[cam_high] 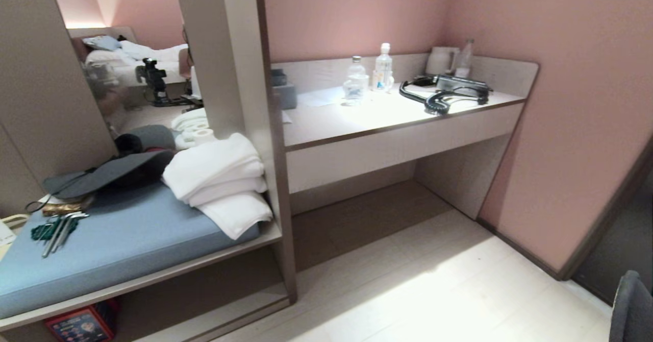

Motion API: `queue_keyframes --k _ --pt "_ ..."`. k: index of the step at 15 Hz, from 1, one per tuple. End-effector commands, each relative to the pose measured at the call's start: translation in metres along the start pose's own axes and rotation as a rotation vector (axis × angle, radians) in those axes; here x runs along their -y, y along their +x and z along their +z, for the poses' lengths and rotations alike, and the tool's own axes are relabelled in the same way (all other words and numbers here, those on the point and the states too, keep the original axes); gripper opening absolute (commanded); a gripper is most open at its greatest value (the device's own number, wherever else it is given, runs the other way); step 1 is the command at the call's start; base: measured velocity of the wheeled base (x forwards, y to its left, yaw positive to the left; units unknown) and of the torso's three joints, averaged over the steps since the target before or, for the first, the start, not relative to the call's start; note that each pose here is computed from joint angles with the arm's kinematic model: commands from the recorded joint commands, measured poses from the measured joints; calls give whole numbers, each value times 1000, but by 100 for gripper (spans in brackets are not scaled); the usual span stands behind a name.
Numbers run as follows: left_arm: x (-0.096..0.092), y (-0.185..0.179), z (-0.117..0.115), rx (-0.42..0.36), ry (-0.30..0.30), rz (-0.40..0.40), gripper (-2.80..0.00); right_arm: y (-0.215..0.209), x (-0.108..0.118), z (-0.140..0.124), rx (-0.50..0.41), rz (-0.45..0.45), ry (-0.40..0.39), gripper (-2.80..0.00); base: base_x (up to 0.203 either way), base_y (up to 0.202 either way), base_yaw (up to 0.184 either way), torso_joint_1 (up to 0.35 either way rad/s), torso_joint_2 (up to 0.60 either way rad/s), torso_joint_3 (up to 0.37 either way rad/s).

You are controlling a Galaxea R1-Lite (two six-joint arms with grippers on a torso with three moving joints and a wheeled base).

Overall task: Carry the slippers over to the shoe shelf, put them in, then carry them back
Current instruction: Place the slippers into the shoe cabinet

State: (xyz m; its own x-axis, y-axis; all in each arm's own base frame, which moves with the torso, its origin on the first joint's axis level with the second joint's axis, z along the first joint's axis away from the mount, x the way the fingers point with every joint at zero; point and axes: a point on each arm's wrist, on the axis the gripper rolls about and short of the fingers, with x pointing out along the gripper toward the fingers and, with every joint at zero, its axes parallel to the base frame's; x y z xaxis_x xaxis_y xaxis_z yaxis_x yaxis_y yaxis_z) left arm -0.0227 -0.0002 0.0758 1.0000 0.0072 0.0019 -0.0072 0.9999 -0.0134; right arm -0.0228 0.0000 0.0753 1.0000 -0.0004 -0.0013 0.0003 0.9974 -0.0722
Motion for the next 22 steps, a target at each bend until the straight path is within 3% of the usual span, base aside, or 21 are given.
queue_keyframes --k 1,12,22 --pt "0 0 0 0 0 0 -280 0 0 0 -2 1 -1 -280 0 -14 177 2 2 2" --pt "0 0 0 0 0 0 -280 0 0 0 -2 1 0 -280 1 -8 171 1 2 1" --pt "0 0 0 0 1 0 -280 0 0 0 -2 1 2 -280 0 -1 9 1 0 0"
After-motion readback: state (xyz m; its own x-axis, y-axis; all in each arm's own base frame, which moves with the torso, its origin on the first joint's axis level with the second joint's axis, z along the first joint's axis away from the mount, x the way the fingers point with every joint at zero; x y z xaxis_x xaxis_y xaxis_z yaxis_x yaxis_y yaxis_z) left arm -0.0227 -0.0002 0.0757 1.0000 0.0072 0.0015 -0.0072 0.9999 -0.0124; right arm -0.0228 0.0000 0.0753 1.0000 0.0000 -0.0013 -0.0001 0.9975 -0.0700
